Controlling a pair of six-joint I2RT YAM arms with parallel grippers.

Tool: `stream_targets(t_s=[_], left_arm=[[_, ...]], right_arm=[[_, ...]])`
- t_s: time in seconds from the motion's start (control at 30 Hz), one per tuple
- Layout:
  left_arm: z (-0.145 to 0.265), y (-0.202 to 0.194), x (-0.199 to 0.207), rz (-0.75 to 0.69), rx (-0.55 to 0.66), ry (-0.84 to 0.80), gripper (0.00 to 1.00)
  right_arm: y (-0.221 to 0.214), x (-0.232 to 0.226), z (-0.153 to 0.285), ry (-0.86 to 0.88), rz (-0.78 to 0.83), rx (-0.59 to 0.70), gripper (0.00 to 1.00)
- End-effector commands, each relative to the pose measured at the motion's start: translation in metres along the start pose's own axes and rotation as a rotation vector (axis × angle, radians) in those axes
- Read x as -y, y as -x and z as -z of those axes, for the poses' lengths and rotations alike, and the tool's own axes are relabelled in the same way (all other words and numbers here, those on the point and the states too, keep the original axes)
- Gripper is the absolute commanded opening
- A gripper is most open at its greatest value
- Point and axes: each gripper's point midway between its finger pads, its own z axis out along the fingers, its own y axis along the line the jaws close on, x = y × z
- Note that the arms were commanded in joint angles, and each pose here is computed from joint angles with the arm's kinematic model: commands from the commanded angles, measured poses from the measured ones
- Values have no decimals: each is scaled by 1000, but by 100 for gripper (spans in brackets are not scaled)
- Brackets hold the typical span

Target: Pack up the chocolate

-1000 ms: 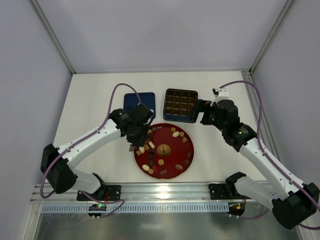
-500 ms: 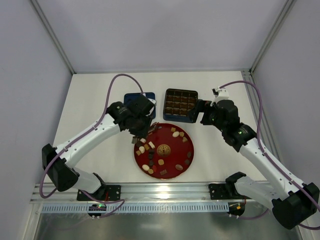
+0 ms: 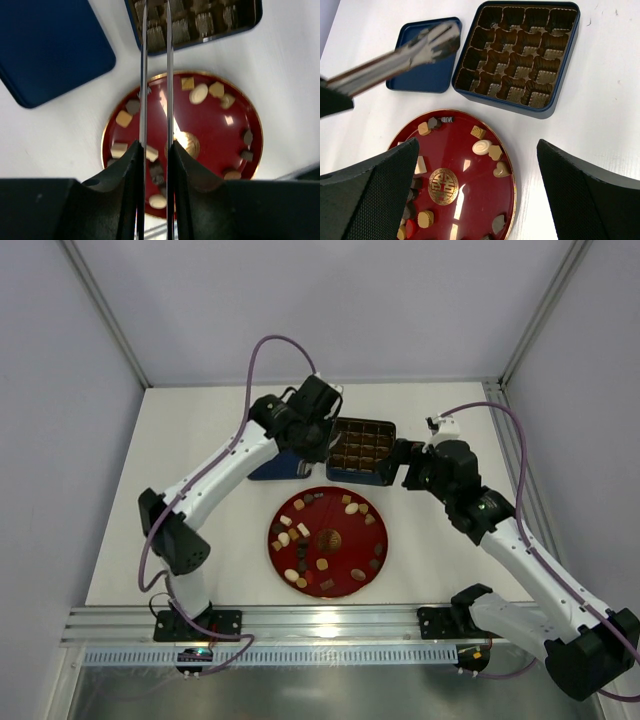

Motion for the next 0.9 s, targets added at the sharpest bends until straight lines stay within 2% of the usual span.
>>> stream_targets(t_s=[0.0, 0.07, 0.2, 0.53, 0.87], left_arm=[[-10, 50, -7, -7, 115, 39, 13], [-30, 58, -13, -10, 103, 61, 13], [-45, 80, -16, -1, 123, 66, 14], [-79, 84, -22, -4, 111, 70, 17], [-92, 82, -22, -9, 99, 72, 18]], right_arm=[[25, -7, 10, 9, 11, 67, 100], [28, -8, 13, 9, 19, 67, 100], [34, -10, 18, 13, 24, 80, 100], [33, -9, 23, 15, 19, 88, 100], [33, -9, 22, 13, 22, 87, 100]])
